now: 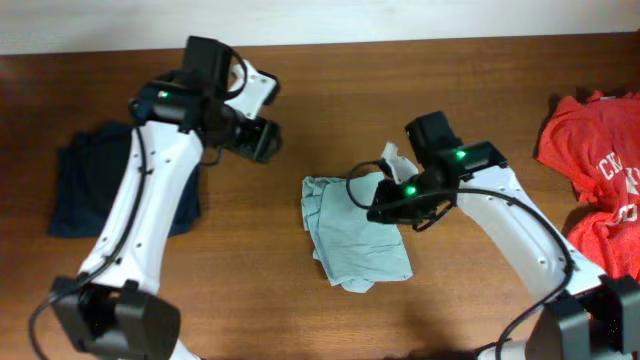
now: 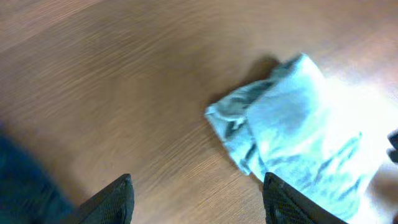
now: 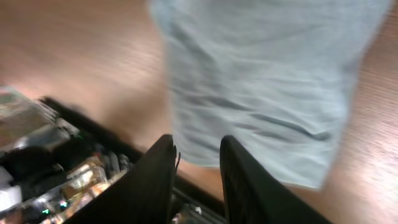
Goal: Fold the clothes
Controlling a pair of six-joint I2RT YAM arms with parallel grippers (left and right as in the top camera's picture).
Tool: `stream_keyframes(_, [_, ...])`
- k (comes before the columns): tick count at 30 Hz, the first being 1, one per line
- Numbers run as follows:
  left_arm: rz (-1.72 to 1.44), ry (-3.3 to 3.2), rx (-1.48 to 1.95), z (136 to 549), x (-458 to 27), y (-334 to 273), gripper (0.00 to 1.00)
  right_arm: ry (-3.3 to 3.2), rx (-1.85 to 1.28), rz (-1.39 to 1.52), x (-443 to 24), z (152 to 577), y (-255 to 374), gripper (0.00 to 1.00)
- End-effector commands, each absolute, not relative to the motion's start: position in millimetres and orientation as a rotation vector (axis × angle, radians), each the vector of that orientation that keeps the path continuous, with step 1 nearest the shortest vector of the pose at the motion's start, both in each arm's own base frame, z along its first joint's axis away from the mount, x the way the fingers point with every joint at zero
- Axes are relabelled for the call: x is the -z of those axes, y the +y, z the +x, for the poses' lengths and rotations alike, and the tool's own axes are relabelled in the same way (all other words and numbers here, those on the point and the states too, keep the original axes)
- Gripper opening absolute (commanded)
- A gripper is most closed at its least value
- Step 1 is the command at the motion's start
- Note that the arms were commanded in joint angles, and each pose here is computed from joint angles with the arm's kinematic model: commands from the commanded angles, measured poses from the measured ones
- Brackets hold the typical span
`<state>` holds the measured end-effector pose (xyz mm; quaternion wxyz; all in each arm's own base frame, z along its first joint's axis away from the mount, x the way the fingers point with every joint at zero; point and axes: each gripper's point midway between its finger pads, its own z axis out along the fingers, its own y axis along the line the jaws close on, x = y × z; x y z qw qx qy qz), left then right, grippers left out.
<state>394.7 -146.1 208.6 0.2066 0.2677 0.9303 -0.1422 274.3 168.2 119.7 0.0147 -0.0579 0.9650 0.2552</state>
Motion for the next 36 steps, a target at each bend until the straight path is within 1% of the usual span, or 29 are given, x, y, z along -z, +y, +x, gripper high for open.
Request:
stream_keyframes(1, [1.060, 2.532, 0.568, 389.7, -171.7, -189.3, 0.65, 3.068, -0.574, -0.266, -95.7, 270.4, 151.7, 0.28])
stream_keyframes(3, [1.144, 2.549, 0.623, 385.5, -147.5, -204.0, 0.65, 3.097, -0.547, -0.264, -88.9, 265.9, 149.0, 0.28])
stream_keyframes(5, [1.220, 2.570, 0.664, 380.3, -123.1, -216.1, 0.64, 3.133, -0.510, -0.202, -83.7, 263.2, 144.3, 0.28])
stream_keyframes(6, [1.246, 2.586, 0.673, 377.8, -112.4, -220.5, 0.61, 3.152, -0.481, -0.155, -81.6, 262.2, 141.1, 0.28])
stream_keyframes(9, [1.304, 2.641, 0.701, 371.1, -78.5, -230.7, 0.61, 3.192, -0.426, -0.107, -76.5, 258.2, 135.1, 0.27])
stream_keyframes(16, [1.326, 2.688, 0.720, 373.8, -35.1, -237.7, 0.61, 3.288, -0.390, -0.090, -56.2, 246.5, 130.7, 0.26])
stream_keyframes(19, [1.321, 2.650, 0.717, 381.4, -35.1, -241.8, 0.61, 3.317, -0.381, -0.083, -47.9, 240.9, 128.9, 0.26])
stream_keyframes(23, [1.311, 2.570, 0.824, 384.8, -43.5, -257.5, 0.61, 3.354, -0.363, -0.075, -33.1, 231.8, 125.4, 0.26])
stream_keyframes(24, [1.309, 2.558, 0.848, 384.4, -45.2, -260.2, 0.62, 3.367, -0.340, -0.072, -29.1, 229.2, 122.6, 0.23])
stream_keyframes(28, [1.326, 2.523, 0.888, 383.1, -48.4, -264.5, 0.61, 3.362, -0.018, 0.049, -18.2, 230.9, 91.3, 0.22])
stream_keyframes(30, [1.326, 2.523, 0.888, 383.1, -48.5, -264.6, 0.61, 3.333, 0.071, 0.064, -17.1, 236.4, 82.4, 0.22])
stream_keyframes(34, [1.325, 2.529, 0.892, 382.0, -48.4, -264.2, 0.61, 3.281, 0.084, 0.057, -15.1, 248.4, 81.6, 0.23])
stream_keyframes(36, [1.325, 2.544, 0.896, 379.1, -48.0, -262.8, 0.61, 3.269, 0.028, 0.064, -14.3, 252.2, 88.0, 0.22])
